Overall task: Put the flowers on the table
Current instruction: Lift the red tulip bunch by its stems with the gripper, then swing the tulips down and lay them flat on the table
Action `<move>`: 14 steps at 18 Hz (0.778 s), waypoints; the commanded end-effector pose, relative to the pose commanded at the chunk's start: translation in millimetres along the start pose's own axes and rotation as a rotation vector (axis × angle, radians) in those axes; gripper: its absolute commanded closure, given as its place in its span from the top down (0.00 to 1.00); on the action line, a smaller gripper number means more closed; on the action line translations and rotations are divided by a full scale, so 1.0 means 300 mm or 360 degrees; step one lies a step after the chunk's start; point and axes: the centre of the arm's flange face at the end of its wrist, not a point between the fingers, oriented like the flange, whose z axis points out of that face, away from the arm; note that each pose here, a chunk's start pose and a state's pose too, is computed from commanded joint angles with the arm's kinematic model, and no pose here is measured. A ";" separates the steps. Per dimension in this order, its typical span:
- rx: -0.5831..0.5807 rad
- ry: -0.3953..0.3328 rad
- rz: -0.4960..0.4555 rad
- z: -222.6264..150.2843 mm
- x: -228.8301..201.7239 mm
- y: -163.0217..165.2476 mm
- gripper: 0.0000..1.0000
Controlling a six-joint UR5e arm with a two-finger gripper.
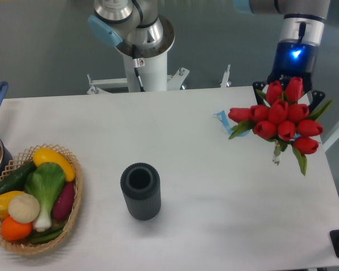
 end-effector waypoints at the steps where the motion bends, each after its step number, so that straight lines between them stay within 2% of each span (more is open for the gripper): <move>1: -0.0054 -0.0006 0.0024 0.019 0.018 -0.016 0.37; 5: -0.0324 -0.0055 0.0120 0.096 0.089 -0.061 0.37; 10: -0.0723 -0.0103 0.0286 0.265 0.206 -0.099 0.37; 14: -0.0985 -0.0100 0.0380 0.423 0.258 -0.065 0.37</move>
